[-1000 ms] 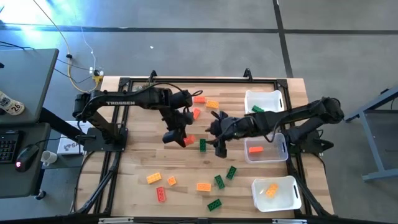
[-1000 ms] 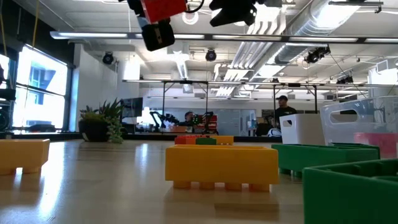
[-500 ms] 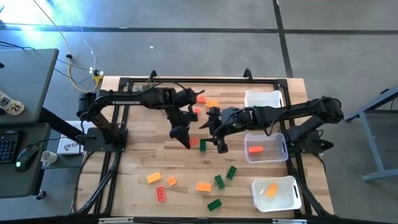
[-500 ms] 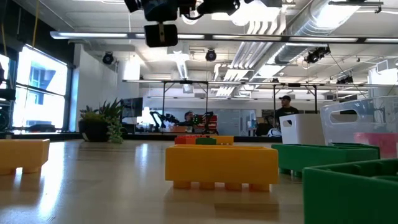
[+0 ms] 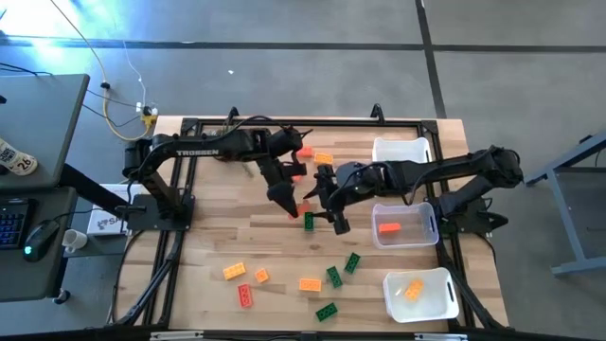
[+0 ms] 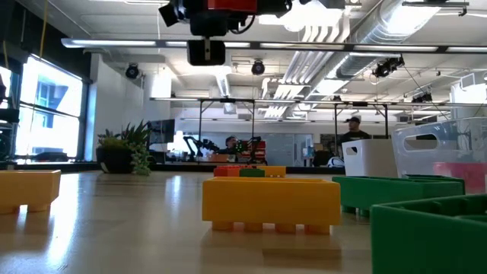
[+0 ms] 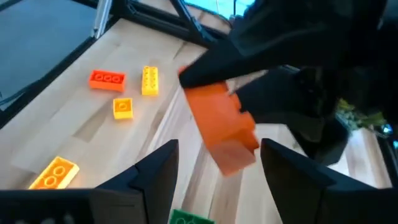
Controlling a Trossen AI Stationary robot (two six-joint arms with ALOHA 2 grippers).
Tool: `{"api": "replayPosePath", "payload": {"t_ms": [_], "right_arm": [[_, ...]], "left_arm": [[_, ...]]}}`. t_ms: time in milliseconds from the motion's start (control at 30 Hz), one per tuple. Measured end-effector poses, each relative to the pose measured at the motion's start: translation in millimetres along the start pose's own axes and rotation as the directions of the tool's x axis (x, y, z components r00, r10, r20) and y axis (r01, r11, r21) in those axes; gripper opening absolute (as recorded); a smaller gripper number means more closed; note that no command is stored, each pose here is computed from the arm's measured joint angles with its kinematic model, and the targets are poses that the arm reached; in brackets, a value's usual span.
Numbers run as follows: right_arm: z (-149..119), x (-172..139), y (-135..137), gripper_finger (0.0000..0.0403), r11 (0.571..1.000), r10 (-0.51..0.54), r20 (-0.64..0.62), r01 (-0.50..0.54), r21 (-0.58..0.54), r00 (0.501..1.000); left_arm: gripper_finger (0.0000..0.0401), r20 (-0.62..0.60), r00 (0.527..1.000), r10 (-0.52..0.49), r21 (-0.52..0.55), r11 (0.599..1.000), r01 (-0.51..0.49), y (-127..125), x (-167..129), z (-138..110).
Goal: Sort & place blocks by color
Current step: Put the orange game piece into the transparent bin
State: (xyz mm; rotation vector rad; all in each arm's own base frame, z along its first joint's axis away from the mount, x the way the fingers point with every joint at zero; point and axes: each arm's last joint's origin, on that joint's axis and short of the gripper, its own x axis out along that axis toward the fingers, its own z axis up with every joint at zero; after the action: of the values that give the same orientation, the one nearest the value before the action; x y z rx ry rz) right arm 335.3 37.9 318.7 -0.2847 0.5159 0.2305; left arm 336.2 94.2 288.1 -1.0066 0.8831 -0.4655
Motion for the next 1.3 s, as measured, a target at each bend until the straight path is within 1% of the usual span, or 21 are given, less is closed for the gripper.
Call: {"api": "replayPosePath", "payload": {"t_ms": [200, 333, 400, 500, 733, 800, 900, 1000, 1133, 1200, 1300], "right_arm": [[1.7, 0.1, -1.1, 0.0215, 1.0, -0.029, 0.013, 0.029, -0.005, 1.0], [3.9, 0.1, -0.9, 0.0214, 0.999, -0.026, 0.037, 0.027, -0.02, 0.999], [3.9, 0.1, -1.6, 0.0207, 0.999, -0.029, 0.037, 0.03, -0.015, 0.999], [3.3, 0.0, -3.7, 0.0179, 0.999, -0.035, 0.037, 0.035, -0.01, 0.999], [2.3, -0.2, -4.7, 0.0076, 0.999, -0.039, 0.027, 0.039, 0.009, 0.999], [2.2, -0.2, -4.8, 0.0073, 0.999, -0.042, 0.026, 0.042, 0.01, 0.999], [1.6, -0.2, -4.9, 0.0073, 0.999, -0.047, 0.018, 0.046, 0.018, 0.999], [0.4, 0.6, -5.3, 0.0073, 0.995, -0.066, 0.005, 0.065, 0.07, 0.998], [-4.4, 0.5, -4.1, 0.0073, 0.984, -0.058, -0.046, 0.065, 0.164, 0.997], [-8.6, 0.3, -2.9, 0.0073, 0.972, -0.045, -0.09, 0.064, 0.225, 0.995], [-16.6, -0.7, -0.3, 0.0073, 0.941, -0.015, -0.172, 0.072, 0.33, 0.985]], "left_arm": [[0.0112, 0.016, 1.0, -0.022, 0.015, 1.0, 0.022, 1.1, -5.0, 3.0], [0.0112, 0.022, 0.999, -0.027, 0.031, 0.999, 0.027, 0.2, -4.7, 4.2], [0.0112, 0.025, 0.999, -0.037, 0.041, 0.999, 0.036, -0.5, -4.9, 5.2], [0.0112, 0.035, 0.998, -0.045, 0.057, 0.997, 0.043, -1.5, -5.0, 6.9], [0.0114, 0.037, 0.998, -0.051, 0.05, 0.998, 0.049, -2.0, -5.0, 7.5], [0.012, 0.04, 0.998, -0.044, 0.05, 0.998, 0.042, -1.8, -4.7, 7.5], [0.014, 0.048, 0.998, -0.03, 0.056, 0.998, 0.027, -1.6, -4.8, 7.7], [0.0167, 0.084, 0.996, -0.001, 0.131, 0.991, -0.011, -2.2, -5.6, 10.6], [0.02, 0.113, 0.992, 0.052, 0.172, 0.982, -0.071, -0.5, -6.0, 11.1], [0.0214, 0.136, 0.986, 0.097, 0.182, 0.976, -0.121, 0.9, -6.1, 11.6], [0.0229, 0.175, 0.97, 0.167, 0.191, 0.961, -0.2, 3.1, -6.7, 12.6]]}}
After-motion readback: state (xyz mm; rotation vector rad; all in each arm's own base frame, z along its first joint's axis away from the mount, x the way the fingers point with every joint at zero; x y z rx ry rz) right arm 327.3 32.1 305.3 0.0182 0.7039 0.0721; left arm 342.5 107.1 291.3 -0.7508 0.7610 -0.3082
